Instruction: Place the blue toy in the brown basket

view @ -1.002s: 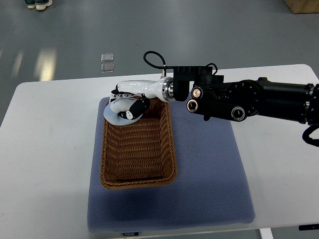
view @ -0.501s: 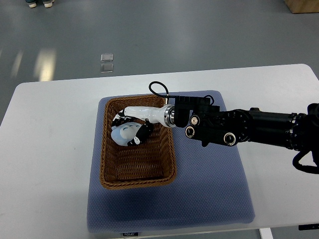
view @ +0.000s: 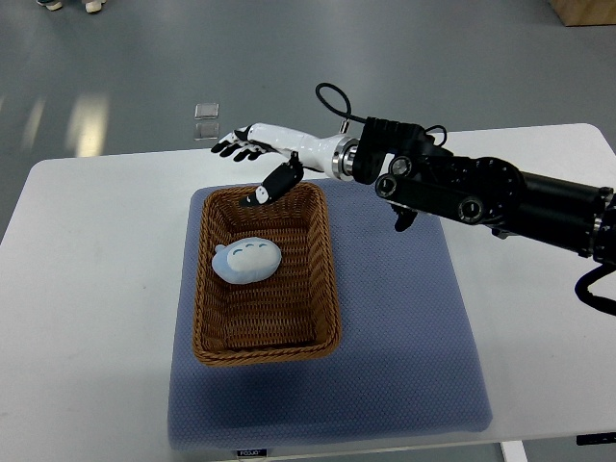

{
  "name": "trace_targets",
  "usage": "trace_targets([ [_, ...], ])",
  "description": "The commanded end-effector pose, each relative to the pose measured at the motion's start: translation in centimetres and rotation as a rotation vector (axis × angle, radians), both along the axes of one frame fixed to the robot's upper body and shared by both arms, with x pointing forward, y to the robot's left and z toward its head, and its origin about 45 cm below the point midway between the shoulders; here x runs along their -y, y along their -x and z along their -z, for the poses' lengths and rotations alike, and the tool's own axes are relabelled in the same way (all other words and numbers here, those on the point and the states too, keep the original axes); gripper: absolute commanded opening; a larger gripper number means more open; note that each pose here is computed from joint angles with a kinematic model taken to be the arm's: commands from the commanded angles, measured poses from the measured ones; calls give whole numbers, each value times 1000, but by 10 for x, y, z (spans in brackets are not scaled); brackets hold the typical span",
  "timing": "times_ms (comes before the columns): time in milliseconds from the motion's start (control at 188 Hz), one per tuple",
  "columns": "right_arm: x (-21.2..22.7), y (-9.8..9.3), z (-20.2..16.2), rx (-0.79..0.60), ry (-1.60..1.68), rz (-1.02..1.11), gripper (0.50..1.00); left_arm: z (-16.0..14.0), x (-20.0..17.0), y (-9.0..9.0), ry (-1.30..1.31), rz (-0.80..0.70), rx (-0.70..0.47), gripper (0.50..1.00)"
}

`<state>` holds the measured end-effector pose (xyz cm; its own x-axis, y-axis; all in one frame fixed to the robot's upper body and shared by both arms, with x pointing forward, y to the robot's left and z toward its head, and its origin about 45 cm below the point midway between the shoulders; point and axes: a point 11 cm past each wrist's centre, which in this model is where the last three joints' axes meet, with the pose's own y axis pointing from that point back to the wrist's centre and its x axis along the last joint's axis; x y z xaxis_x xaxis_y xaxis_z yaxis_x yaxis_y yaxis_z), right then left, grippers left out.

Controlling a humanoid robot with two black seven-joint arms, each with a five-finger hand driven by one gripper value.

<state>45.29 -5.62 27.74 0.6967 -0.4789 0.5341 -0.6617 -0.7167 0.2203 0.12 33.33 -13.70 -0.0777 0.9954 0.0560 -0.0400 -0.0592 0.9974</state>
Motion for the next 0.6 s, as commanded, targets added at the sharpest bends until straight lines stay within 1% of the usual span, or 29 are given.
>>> trace_targets([
  [0,32,-12,-5,-77,-200,131,899,0,0,0,1,0,0,1000],
  [48,53,-17,-5,-113,-323,203,901,0,0,0,1,0,0,1000],
  [133,75,-22,-4,-153,-496,294,901,0,0,0,1,0,0,1000],
  [250,121,-23,11,-222,-751,455,911,0,0,0,1,0,0,1000],
  [288,134,-21,21,-248,-818,503,911,0,0,0,1,0,0,1000],
  [426,151,-11,54,-336,-939,604,911,0,0,0,1,1,0,1000],
  [597,161,-5,74,-406,-1000,665,911,0,0,0,1,1,0,1000],
])
